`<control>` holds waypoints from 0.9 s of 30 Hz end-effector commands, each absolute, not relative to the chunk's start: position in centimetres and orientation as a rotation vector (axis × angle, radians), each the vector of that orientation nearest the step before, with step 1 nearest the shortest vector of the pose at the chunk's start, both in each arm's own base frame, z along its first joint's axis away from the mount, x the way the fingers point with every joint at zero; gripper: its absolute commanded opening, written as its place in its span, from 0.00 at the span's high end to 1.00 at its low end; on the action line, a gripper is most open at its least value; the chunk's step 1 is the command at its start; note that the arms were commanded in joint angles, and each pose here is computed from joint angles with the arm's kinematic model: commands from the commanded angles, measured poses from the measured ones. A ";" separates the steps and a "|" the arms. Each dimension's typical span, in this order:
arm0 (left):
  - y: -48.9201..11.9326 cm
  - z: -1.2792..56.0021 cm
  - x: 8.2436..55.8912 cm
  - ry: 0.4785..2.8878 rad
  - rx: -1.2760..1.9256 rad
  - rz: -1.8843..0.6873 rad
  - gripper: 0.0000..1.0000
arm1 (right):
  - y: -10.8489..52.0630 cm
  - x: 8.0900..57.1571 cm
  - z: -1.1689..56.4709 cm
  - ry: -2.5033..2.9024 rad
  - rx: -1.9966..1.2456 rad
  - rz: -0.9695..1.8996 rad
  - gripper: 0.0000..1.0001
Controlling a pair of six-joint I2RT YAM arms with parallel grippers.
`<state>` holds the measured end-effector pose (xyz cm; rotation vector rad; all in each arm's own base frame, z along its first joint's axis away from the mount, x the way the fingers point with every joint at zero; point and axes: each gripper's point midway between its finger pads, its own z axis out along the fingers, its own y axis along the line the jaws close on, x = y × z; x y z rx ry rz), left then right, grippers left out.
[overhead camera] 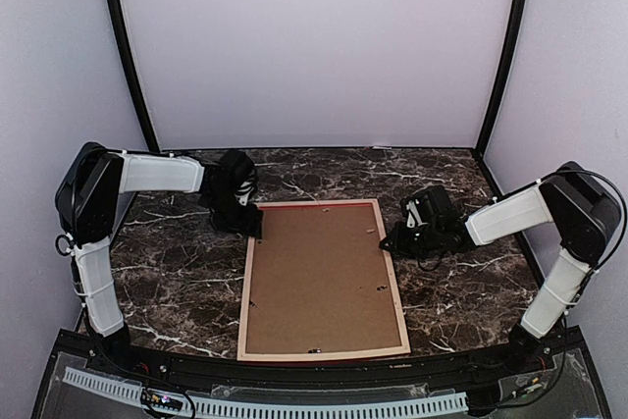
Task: Put the photo into the frame
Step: Press the fastener onto the backboard.
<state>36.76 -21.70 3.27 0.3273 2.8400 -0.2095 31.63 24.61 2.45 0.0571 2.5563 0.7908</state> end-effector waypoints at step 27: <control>-22.7 5.5 37.0 2.760 0.331 -0.263 0.25 | 23.0 26.5 -2.9 2.808 0.074 0.710 1.00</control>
